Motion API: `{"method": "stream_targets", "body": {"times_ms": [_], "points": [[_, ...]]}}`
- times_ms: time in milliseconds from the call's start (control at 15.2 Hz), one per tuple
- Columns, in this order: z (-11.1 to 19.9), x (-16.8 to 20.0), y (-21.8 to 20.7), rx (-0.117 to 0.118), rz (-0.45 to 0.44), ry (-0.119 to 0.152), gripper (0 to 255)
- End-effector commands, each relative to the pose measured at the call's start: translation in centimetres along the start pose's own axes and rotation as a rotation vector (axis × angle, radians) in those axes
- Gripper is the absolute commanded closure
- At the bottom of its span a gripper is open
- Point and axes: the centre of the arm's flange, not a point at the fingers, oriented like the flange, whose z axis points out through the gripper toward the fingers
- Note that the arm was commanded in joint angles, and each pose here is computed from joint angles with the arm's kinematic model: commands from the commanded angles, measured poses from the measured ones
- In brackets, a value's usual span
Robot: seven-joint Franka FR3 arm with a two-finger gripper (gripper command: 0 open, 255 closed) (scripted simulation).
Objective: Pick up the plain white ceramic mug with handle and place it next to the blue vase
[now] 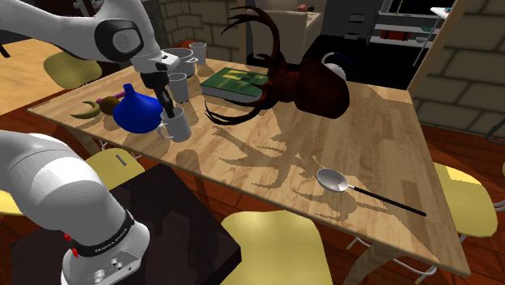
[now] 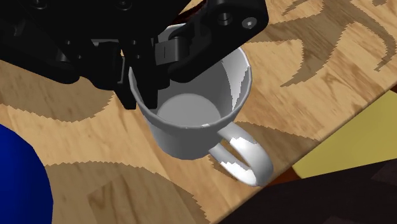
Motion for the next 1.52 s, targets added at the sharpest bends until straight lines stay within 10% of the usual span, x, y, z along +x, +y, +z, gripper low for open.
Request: {"method": "stream_targets", "body": {"times_ms": [0, 726, 792, 1452], "points": [[0.9, 0.0, 0.0, 0.000, 0.000, 0.001, 255], [2.7, -0.2, 0.0, 0.000, 0.000, 0.001, 255], [2.7, -0.2, 0.0, 0.000, 0.000, 0.001, 0], [-2.3, -0.2, 0.0, 0.000, 0.000, 0.001, 0]]}}
